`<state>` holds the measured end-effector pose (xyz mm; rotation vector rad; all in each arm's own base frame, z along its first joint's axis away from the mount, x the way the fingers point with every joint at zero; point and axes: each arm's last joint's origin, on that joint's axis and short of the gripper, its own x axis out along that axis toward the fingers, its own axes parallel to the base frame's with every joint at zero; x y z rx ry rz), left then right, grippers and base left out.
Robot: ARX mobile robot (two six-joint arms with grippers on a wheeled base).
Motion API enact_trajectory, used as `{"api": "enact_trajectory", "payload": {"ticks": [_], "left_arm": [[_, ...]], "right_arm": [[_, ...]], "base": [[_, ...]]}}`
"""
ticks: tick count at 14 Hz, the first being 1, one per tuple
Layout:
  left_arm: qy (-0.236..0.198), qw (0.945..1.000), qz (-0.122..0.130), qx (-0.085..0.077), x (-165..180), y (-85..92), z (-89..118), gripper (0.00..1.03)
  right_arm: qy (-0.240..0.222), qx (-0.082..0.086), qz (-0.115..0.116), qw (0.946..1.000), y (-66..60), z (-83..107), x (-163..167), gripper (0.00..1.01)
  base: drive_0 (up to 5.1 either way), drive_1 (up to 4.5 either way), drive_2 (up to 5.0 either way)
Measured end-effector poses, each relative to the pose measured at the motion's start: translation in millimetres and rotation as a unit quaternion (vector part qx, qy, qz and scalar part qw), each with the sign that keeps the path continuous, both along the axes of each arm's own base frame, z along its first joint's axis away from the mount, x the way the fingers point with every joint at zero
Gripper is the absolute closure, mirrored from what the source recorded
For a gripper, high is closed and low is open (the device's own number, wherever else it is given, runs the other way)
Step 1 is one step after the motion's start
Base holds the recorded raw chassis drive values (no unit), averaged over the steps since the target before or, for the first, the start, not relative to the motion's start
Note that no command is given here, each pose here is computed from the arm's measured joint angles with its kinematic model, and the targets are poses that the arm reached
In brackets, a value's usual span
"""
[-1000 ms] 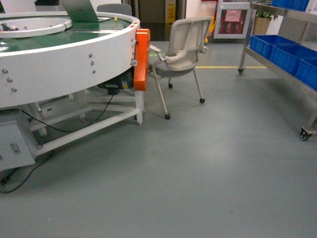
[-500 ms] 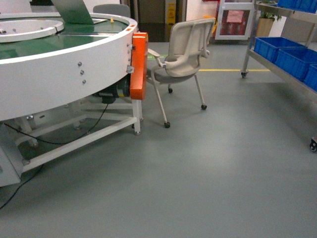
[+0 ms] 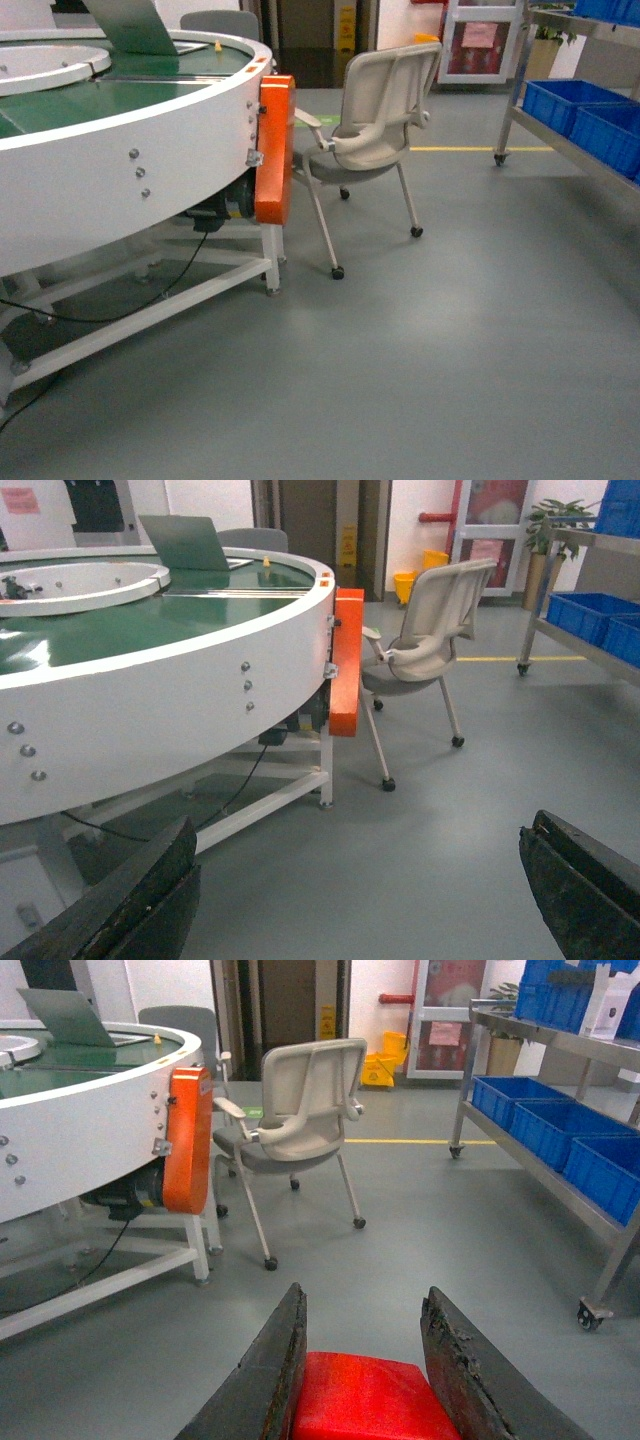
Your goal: Pick red block from blue box to shelf
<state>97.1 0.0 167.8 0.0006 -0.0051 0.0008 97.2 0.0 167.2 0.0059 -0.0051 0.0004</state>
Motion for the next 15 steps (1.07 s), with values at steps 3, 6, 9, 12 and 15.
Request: {"api": "enact_trajectory", "payload": {"ticks": [3, 6, 9, 12, 15], "left_arm": [[-0.002, 1.0, 0.001, 0.0, 0.0, 0.1, 0.3, 0.05], [0.001, 1.0, 0.0, 0.0, 0.0, 0.0, -0.1, 0.05], [-0.001, 1.0, 0.0, 0.0, 0.0, 0.0, 0.1, 0.05], [0.0, 1.0, 0.001, 0.0, 0.0, 0.1, -0.1, 0.05], [0.0, 1.0, 0.0, 0.0, 0.0, 0.1, 0.1, 0.05]], "right_arm": [[0.0, 0.0, 0.0, 1.0, 0.0, 0.0, 0.0, 0.73], [0.002, 0.0, 0.0, 1.0, 0.0, -0.4, 0.0, 0.73], [0.001, 0.0, 0.0, 1.0, 0.0, -0.1, 0.0, 0.73], [0.001, 0.0, 0.0, 1.0, 0.0, -0.3, 0.0, 0.73], [0.002, 0.0, 0.0, 1.0, 0.0, -0.3, 0.0, 0.73]], "base": [[0.0, 4.14, -4.2], [0.0, 4.14, -4.2], [0.0, 4.14, -4.2], [-1.2, 0.2, -2.6], [-1.8, -1.77, -1.8]]}}
